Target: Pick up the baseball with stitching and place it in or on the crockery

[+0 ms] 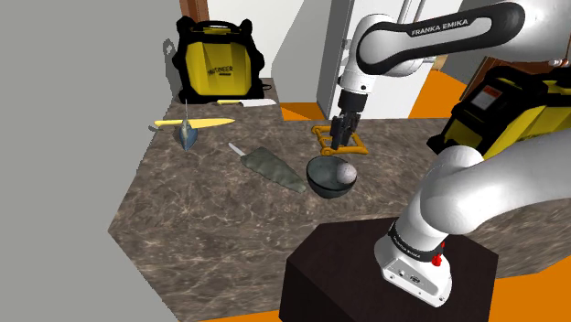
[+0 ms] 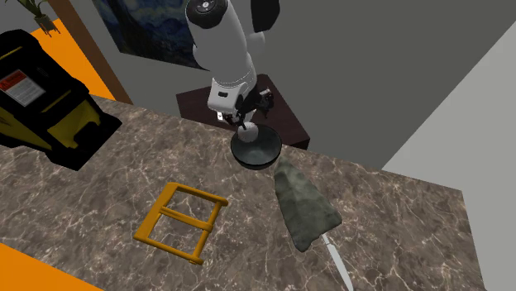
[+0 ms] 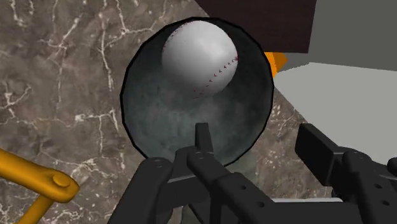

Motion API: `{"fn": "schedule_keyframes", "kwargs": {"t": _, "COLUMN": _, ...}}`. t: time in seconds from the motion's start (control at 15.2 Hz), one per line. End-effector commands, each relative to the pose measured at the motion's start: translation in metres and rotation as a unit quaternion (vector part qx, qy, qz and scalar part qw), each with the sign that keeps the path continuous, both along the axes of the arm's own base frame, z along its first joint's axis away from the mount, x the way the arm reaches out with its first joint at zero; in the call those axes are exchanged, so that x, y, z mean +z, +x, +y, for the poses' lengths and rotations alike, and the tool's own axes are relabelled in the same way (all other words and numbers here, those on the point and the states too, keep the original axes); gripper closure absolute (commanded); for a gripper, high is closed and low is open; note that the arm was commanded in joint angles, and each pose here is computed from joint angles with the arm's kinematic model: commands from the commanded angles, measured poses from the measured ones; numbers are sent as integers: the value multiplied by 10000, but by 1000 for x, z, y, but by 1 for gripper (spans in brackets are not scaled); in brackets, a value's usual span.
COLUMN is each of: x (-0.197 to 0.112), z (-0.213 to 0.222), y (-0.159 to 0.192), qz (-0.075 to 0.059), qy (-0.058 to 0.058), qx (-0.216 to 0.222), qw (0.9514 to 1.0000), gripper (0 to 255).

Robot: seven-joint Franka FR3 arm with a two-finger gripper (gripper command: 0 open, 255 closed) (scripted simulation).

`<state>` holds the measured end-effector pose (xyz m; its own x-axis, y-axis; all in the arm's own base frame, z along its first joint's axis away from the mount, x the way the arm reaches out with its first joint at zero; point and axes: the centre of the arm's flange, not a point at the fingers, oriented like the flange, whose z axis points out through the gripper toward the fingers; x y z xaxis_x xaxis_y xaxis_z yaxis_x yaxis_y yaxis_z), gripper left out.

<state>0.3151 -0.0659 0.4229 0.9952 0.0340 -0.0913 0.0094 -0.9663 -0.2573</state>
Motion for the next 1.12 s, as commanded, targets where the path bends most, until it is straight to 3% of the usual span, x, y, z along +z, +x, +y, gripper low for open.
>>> {"fn": "schedule_keyframes", "kwargs": {"t": 0.0, "x": -8, "z": 3, "y": -15, "qz": 43, "qy": -219, "qx": 174, "qw": 9996, "gripper": 0}}
{"fn": "schedule_keyframes", "kwargs": {"t": 0.26, "x": -28, "z": 6, "y": -54, "qz": 156, "qy": -783, "qx": 626, "qw": 9948, "gripper": 0}}
{"fn": "schedule_keyframes", "kwargs": {"t": 0.33, "x": -31, "z": 6, "y": -60, "qz": 171, "qy": -859, "qx": 687, "qw": 9938, "gripper": 0}}
{"fn": "schedule_keyframes", "kwargs": {"t": 0.79, "x": -67, "z": 9, "y": -65, "qz": 171, "qy": -859, "qx": 687, "qw": 9938, "gripper": 0}}
{"fn": "schedule_keyframes", "kwargs": {"t": 1.06, "x": -70, "z": 9, "y": -66, "qz": 171, "qy": -859, "qx": 687, "qw": 9938, "gripper": 0}}
